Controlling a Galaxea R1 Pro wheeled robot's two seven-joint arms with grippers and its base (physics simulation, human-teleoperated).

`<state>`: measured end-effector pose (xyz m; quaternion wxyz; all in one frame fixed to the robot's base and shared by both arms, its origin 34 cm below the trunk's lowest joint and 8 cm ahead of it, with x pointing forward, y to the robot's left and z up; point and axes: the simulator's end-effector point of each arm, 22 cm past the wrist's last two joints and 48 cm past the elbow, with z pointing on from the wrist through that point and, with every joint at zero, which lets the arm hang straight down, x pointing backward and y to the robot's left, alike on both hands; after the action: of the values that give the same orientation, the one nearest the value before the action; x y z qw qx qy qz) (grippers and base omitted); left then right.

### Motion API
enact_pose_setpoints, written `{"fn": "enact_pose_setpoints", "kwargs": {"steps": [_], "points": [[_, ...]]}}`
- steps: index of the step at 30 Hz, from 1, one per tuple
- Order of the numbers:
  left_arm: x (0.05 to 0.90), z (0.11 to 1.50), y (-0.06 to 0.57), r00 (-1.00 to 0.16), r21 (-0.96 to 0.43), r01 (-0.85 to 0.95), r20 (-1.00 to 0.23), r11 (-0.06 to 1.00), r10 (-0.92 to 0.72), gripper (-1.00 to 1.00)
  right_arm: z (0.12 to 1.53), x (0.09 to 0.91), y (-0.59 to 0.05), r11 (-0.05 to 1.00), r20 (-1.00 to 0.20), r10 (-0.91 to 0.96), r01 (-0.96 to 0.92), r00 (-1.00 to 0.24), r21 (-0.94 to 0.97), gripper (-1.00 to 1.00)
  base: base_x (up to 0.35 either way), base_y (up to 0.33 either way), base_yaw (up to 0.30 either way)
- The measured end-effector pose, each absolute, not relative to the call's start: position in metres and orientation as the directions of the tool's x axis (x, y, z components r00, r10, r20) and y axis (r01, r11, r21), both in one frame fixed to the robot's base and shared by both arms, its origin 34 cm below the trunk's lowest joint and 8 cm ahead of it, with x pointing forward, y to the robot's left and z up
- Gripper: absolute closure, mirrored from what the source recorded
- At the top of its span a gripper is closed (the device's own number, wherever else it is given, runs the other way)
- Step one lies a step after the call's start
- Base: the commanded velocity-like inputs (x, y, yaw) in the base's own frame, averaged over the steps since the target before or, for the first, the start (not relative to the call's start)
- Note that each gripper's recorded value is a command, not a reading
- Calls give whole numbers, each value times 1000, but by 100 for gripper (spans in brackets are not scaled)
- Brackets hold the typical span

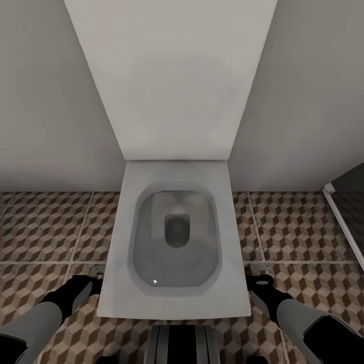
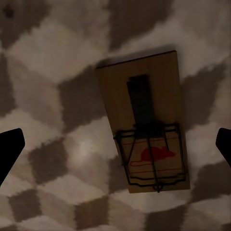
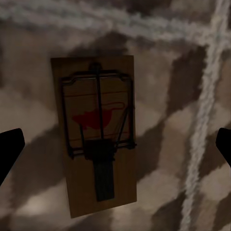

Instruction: Take the four mousetraps from the cabinet in the bathroom and place them on the bathroom floor. Make sure all four end up on the same floor surface, and ensure that at least two of them are either under or directly next to the same bathroom sink.

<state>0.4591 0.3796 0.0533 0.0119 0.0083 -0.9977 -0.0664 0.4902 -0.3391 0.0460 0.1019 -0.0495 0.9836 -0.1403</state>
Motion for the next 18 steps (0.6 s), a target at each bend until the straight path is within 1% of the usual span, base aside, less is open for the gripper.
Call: {"fn": "enact_pose_setpoints", "kwargs": {"steps": [18], "points": [[460, 54, 379, -1000, 132, -15, 20, 991, -17, -100, 46, 490, -339, 957, -186, -125, -68, -975, -282, -100, 0, 0, 0]]}}
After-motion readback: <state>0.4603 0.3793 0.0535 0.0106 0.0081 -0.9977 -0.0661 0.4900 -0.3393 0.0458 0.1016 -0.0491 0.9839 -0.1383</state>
